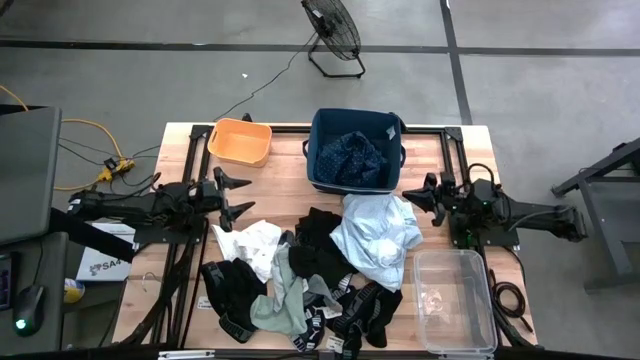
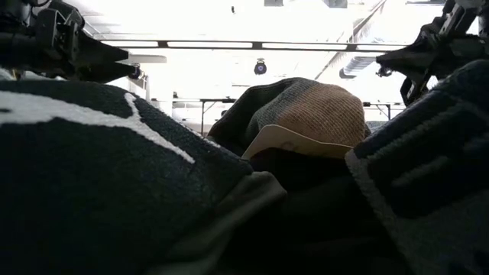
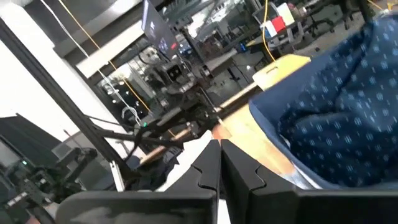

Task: Pick & Place Cloths
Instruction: Put the light blue shirt into the blue laundry bin

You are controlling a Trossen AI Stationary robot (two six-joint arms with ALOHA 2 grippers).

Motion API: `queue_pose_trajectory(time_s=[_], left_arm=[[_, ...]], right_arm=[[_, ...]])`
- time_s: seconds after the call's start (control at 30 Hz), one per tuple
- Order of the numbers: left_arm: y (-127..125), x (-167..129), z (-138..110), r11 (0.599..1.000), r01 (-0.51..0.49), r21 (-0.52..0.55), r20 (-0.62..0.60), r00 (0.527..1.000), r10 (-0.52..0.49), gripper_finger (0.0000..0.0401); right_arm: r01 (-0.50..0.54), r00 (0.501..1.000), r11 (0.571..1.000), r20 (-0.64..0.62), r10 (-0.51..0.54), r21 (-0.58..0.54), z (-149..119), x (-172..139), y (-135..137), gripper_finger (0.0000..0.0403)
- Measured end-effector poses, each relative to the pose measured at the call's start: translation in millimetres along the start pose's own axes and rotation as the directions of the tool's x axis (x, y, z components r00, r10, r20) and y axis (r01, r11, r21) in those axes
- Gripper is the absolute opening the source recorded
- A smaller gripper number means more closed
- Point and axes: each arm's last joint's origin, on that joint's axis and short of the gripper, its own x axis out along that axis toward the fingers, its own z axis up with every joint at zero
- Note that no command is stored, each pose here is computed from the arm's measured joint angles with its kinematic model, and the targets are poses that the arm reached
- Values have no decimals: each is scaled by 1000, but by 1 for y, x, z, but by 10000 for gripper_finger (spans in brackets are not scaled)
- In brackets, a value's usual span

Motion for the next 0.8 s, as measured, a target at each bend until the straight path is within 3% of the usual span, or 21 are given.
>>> queue_pose_trajectory(time_s=[0.27, 0.4, 0.63, 0.8], left_arm=[[0, 0, -3, 1000, 0, 8, -25, 1000, 1, 305], [0, 0, -3, 1000, -1, 8, -25, 1000, 1, 305], [0, 0, -2, 1000, -1, 7, -25, 1000, 1, 305], [0, 0, -2, 1000, -1, 7, -24, 1000, 1, 305]], right_arm=[[9, 1000, 997, -15, -11, -80, 35, 11, 24, 4], [78, 992, 988, -90, -90, -136, 57, 23, 38, 4], [278, 914, 951, -269, -305, -133, 80, 48, 58, 4], [308, 870, 945, -370, -327, -111, 88, 67, 75, 4]])
